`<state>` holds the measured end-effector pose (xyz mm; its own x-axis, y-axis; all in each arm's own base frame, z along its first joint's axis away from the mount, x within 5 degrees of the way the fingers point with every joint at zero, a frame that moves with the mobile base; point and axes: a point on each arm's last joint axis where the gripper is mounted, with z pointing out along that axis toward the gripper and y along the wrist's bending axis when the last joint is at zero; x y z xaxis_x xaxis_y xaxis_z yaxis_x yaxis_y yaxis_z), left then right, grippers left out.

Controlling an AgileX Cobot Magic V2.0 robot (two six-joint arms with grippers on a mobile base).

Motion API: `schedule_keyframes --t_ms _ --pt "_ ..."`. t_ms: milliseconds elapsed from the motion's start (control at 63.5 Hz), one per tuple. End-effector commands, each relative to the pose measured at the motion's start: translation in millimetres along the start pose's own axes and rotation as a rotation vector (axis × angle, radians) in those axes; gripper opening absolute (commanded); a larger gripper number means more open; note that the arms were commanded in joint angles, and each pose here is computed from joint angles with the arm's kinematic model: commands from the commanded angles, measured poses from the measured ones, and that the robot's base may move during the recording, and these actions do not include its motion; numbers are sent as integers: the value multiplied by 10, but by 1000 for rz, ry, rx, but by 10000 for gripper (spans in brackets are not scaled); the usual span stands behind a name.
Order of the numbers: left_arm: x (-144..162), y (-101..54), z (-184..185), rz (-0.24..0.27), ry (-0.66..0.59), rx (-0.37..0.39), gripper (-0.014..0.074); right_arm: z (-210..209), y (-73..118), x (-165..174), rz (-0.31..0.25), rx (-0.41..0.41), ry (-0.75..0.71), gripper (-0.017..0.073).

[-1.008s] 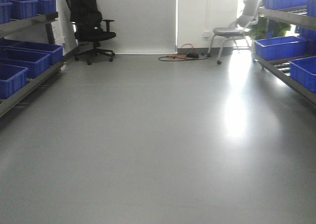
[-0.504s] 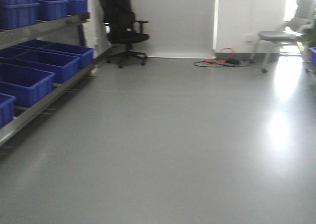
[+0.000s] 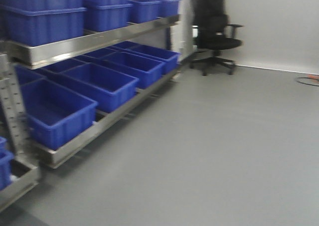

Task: Pick and sort blue part to right shelf
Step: 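Drive the base up to the shelf of blue bins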

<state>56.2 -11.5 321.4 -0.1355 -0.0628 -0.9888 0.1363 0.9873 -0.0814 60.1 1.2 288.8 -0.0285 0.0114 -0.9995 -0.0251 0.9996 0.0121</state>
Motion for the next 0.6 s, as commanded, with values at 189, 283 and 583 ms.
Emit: schedule_keyframes --t_ms 189,283,583 --pt "-159 -4 -15 -18 -97 0 239 -14 0 -173 -21 5 -114 425" --pt "-159 -4 -15 -18 -97 0 239 -14 0 -173 -21 5 -115 425" --pt "-159 -4 -15 -18 -97 0 239 -14 0 -173 -21 5 -115 425"
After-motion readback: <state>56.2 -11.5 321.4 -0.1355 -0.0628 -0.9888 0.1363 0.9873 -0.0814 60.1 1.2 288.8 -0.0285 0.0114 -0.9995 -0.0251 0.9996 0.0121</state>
